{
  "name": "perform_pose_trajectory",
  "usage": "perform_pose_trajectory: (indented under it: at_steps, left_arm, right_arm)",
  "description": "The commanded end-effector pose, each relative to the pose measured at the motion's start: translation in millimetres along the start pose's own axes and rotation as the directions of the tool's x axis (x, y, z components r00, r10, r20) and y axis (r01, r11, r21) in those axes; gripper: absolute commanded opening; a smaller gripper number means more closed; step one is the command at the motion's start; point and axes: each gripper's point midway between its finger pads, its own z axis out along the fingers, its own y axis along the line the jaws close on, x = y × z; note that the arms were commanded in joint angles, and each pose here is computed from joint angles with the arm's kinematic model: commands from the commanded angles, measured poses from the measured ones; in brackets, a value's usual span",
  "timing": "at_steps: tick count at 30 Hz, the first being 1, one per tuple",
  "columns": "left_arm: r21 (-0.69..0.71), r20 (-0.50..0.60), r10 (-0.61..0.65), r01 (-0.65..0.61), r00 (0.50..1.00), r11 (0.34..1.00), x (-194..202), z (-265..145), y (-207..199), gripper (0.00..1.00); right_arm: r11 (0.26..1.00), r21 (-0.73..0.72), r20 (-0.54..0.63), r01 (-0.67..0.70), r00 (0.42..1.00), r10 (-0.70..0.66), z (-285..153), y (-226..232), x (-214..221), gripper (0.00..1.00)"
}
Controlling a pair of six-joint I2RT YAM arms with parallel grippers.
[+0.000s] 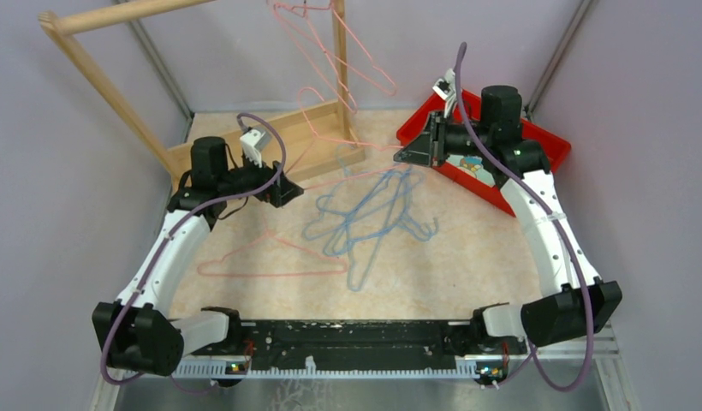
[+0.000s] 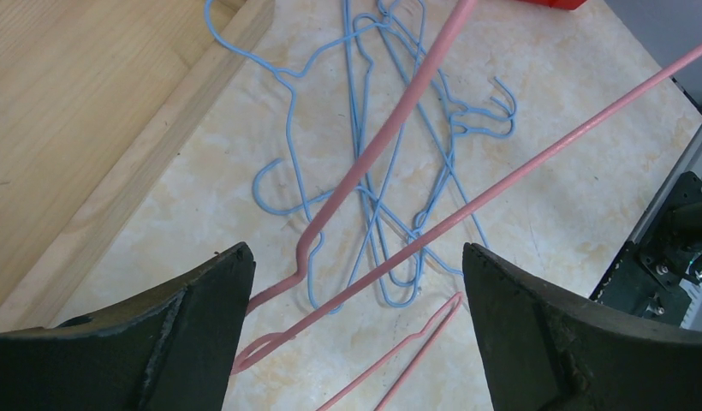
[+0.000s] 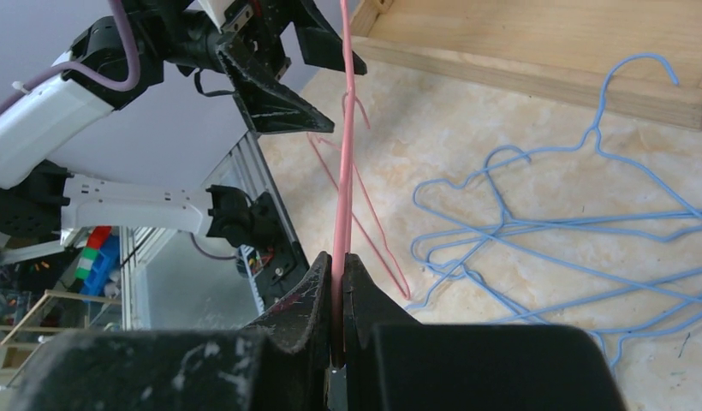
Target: Organize the hangers
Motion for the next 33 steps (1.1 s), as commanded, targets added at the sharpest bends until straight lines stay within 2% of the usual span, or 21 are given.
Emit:
perform_pose_trajectory:
  at_steps: [1, 7, 11, 15, 16, 17, 19, 20, 21, 22, 26, 30, 33]
  left_arm:
    - [-0.008, 0.008, 0.015, -0.015, 1.000, 1.000, -1, -1, 4, 0.96]
    - [-0.042, -0.008, 0.017, -0.017, 1.000, 0.999, 5, -1, 11, 0.96]
    - [-0.065, 0.014, 0.042, -0.041, 0.999, 0.997, -9, -6, 12, 0.96]
    - [-0.027, 0.014, 0.038, -0.038, 0.999, 0.999, -13, -2, 9, 0.92]
    - [0.001, 0.013, 0.029, -0.029, 0.999, 1.000, -13, 1, 6, 0.86]
    - [0.027, 0.013, 0.017, -0.017, 1.000, 0.999, -14, 2, 2, 0.69]
    - [0.066, 0.020, 0.001, -0.002, 1.000, 0.998, -16, 4, -4, 0.47]
    - [0.069, 0.025, -0.001, -0.001, 1.000, 0.998, -18, 4, -5, 0.26]
    - [0.062, 0.028, -0.005, 0.003, 1.000, 0.998, -19, 3, -4, 0.10]
    - [0.060, 0.035, -0.003, 0.001, 0.999, 0.998, -21, 2, -5, 0.01]
    - [0.098, 0.031, -0.012, 0.009, 0.999, 0.995, -19, 1, -13, 0.00]
    - [0.093, 0.038, -0.018, 0.014, 0.999, 0.996, -22, -4, -16, 0.00]
    - [-0.007, 0.053, -0.008, 0.009, 0.999, 1.000, -33, -12, -5, 0.00]
  right_arm:
    - [0.988, -0.071, 0.077, 0.135, 0.989, -0.129, -17, 37, -22, 0.00]
    - [0.983, -0.099, 0.070, 0.152, 0.987, -0.145, -19, 43, -19, 0.00]
    - [0.982, -0.104, 0.064, 0.160, 0.986, -0.154, -20, 44, -15, 0.00]
    - [0.975, -0.111, 0.080, 0.194, 0.979, -0.186, -23, 51, -19, 0.00]
    - [0.974, -0.108, 0.081, 0.198, 0.978, -0.190, -23, 51, -20, 0.00]
    - [0.974, -0.102, 0.083, 0.200, 0.978, -0.192, -23, 50, -20, 0.00]
    - [0.978, -0.082, 0.079, 0.193, 0.979, -0.186, -22, 45, -21, 0.00]
    - [0.978, -0.077, 0.080, 0.193, 0.979, -0.187, -21, 43, -21, 0.00]
    - [0.979, -0.075, 0.078, 0.191, 0.980, -0.185, -21, 42, -20, 0.00]
    - [0.979, -0.073, 0.077, 0.190, 0.980, -0.185, -20, 41, -20, 0.00]
    - [0.982, -0.043, 0.076, 0.181, 0.981, -0.178, -17, 31, -20, 0.00]
    - [0.987, 0.088, 0.056, 0.137, 0.988, -0.142, -12, -2, -16, 0.00]
    - [0.964, 0.246, 0.043, 0.098, 0.993, -0.112, -14, -36, -9, 0.18]
